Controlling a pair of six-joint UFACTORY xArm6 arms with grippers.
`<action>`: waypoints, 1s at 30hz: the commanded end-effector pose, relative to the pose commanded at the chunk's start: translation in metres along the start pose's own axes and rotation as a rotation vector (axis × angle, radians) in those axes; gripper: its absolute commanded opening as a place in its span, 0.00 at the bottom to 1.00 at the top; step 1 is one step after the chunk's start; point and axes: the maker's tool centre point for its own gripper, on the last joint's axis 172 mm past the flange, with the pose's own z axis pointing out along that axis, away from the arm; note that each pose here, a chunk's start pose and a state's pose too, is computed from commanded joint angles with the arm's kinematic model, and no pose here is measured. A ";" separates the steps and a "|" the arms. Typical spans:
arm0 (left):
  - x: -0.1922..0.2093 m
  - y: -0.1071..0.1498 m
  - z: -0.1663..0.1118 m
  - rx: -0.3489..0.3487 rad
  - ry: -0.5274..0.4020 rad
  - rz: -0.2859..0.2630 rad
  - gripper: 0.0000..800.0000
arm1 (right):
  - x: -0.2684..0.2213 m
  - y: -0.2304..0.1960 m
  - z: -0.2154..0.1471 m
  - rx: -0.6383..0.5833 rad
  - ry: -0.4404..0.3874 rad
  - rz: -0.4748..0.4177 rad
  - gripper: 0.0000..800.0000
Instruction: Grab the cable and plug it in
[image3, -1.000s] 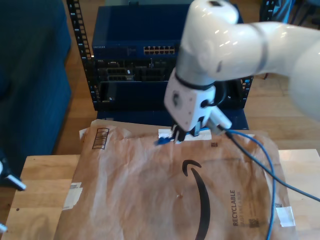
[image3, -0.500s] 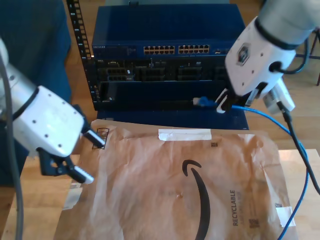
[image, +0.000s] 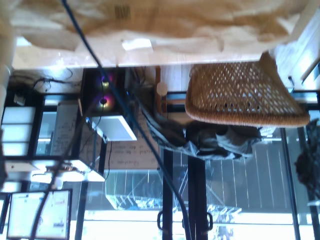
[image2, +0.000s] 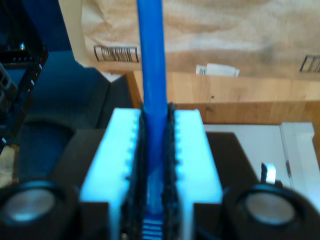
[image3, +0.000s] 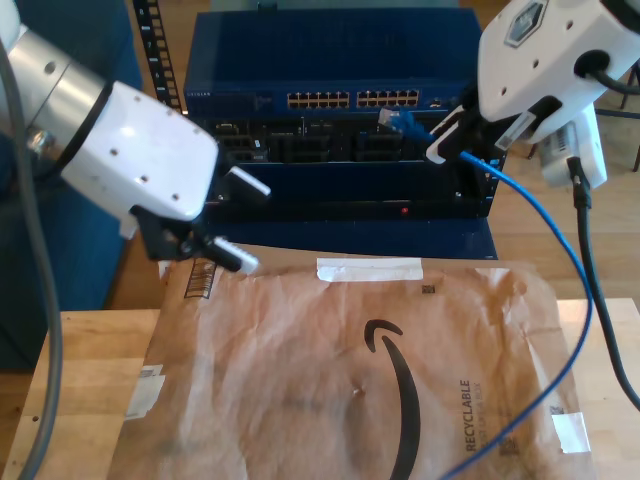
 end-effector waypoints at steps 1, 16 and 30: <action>-0.007 0.001 0.002 0.005 -0.004 0.004 1.00 | -0.003 0.002 -0.002 0.002 -0.011 0.003 0.00; -0.075 0.021 -0.013 -0.011 -0.116 0.085 1.00 | -0.009 0.027 -0.021 0.038 -0.055 0.014 0.00; -0.125 0.000 -0.005 0.063 -0.204 0.068 1.00 | -0.004 0.022 -0.008 0.038 -0.057 0.030 0.00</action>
